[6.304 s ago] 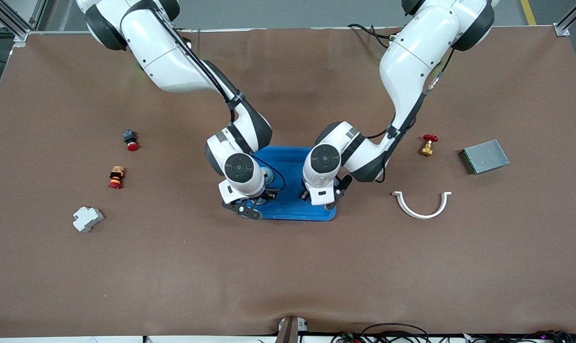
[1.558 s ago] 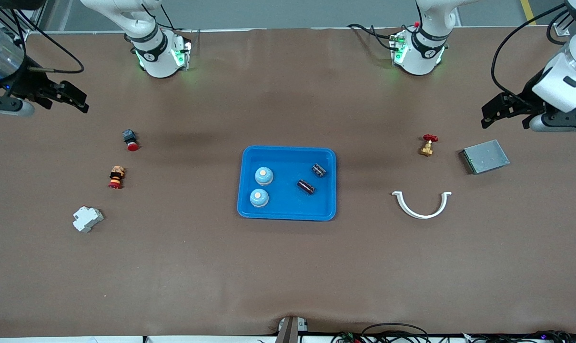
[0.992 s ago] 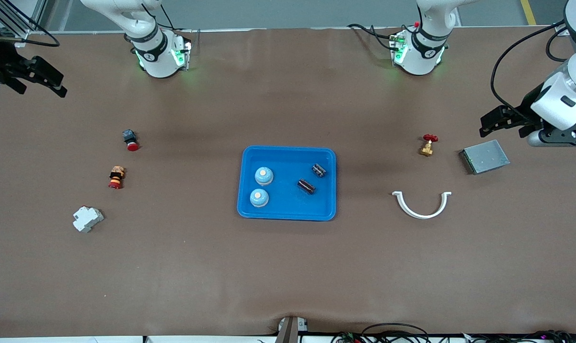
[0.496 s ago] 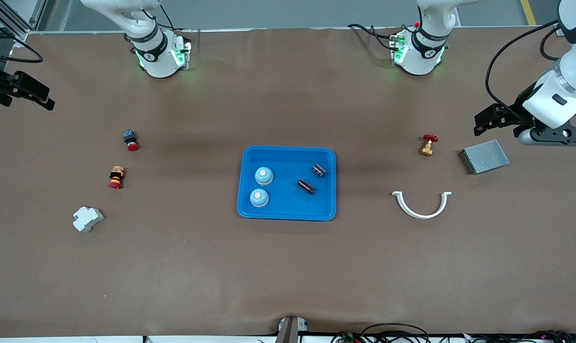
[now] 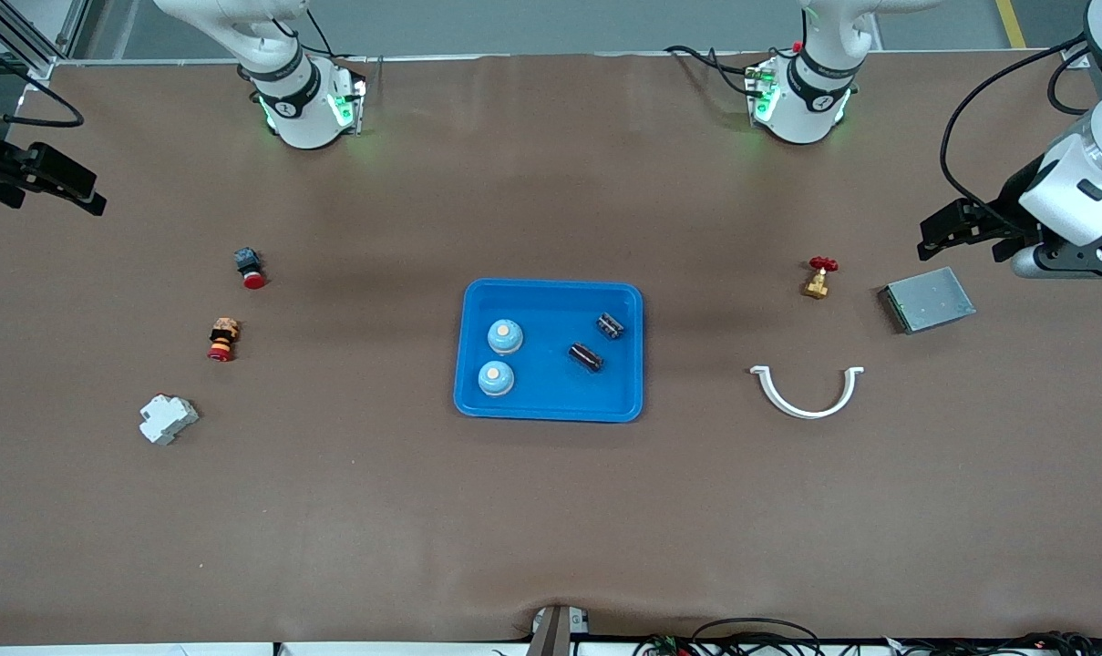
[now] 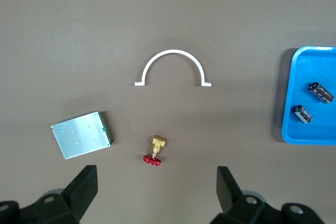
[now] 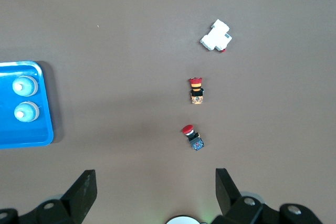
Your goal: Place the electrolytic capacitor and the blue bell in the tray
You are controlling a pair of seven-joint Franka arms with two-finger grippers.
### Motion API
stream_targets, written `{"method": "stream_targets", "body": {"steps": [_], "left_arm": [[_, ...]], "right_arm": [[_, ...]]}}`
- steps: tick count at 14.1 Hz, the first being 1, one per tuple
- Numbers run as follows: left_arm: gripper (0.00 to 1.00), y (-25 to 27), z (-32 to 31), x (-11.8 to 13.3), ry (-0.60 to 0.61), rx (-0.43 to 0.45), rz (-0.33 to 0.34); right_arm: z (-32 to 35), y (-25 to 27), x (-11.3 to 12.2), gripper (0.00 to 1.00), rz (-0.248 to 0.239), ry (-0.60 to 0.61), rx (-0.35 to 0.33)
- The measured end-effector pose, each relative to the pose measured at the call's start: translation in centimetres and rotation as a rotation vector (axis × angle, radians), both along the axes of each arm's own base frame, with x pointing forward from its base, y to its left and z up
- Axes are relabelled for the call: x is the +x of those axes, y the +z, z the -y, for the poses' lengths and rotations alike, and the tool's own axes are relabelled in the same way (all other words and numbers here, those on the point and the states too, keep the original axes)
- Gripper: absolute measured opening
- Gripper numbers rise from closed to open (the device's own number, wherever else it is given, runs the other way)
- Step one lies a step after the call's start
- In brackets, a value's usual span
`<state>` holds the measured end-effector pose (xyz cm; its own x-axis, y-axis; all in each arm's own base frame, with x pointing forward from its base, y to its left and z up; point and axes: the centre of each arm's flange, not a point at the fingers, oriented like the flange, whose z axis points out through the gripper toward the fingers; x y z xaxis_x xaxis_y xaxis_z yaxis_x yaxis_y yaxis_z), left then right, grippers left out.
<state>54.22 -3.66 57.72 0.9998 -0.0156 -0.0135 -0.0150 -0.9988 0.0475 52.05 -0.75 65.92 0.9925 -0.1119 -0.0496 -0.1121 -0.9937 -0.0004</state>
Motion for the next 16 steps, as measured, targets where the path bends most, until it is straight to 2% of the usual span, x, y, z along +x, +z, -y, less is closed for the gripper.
{"method": "stream_targets", "body": {"steps": [9,16], "left_arm": [[1.0,0.01,0.13,-0.01,-0.002,0.0,0.0],[1.0,0.01,0.05,0.0,-0.002,0.0,0.0]], "right_arm": [[0.07,-0.21,0.2,1.0,-0.002,-0.002,0.003],[-0.8,0.05,0.51,1.0,0.025,0.02,0.007]]}}
